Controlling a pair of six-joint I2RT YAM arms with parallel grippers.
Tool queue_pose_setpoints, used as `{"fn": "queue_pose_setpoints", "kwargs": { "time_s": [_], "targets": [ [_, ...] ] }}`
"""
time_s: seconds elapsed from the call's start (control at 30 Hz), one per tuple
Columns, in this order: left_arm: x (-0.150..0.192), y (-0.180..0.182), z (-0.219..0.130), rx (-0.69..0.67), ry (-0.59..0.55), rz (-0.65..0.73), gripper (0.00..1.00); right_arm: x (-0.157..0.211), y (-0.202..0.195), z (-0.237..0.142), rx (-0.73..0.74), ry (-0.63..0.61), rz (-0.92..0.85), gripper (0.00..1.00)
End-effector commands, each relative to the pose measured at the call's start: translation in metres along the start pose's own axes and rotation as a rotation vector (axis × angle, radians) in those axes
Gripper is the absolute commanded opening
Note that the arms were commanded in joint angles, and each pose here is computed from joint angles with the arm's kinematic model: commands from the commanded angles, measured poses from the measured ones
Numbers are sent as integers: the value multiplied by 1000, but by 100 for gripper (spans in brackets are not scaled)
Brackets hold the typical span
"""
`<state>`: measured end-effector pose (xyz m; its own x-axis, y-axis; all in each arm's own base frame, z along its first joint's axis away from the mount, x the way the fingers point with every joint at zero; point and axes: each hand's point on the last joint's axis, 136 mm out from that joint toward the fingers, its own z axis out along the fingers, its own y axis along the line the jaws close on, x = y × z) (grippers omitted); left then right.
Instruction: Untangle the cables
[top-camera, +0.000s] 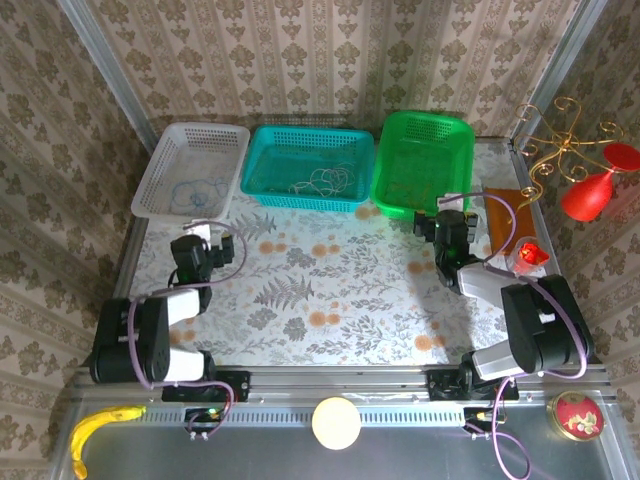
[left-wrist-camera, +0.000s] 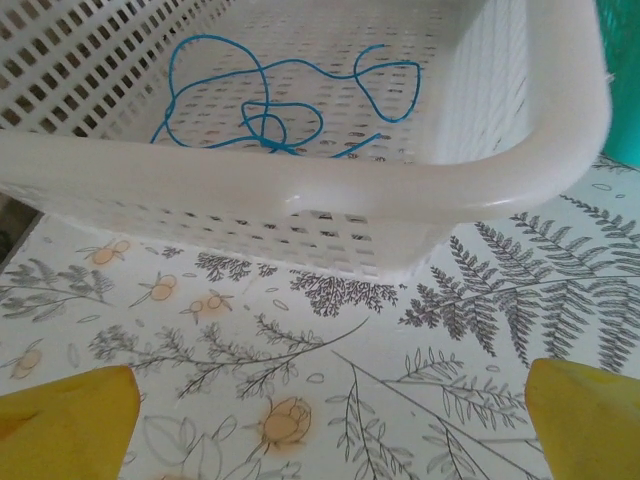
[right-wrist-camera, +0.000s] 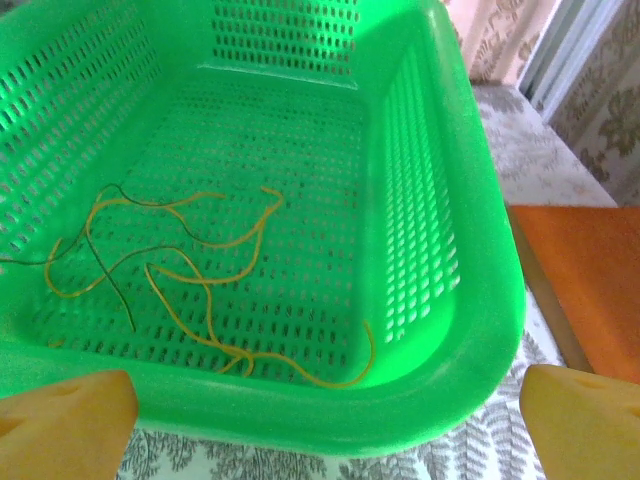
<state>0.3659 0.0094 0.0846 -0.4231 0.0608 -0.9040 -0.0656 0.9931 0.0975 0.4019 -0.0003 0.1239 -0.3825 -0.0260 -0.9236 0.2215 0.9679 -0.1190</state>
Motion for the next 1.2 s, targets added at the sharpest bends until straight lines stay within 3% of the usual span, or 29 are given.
{"fn": "queue_pose_setpoints", "kwargs": {
  "time_s": [0.0,0.13,0.27,0.33,0.5,1.17],
  "targets": [
    [-38,0,7,10,-166,17,100,10,-10,7,3,-29,-11,100],
    [-27,-8,17,83,-154,15,100,16,-12,8,-58,-17,38,100],
    [-27,-12,21,127,-143,18,100,23,-3,0,-150,-109,34,100],
    [-28,-18,25,161,-118,34,100,25,1,0,-167,-74,24,100],
    [-27,-19,26,160,-112,38,100,25,-2,10,-205,-23,61,100],
    [-28,-19,25,136,-117,49,100,25,-2,9,-205,-30,58,100]
  ]
}}
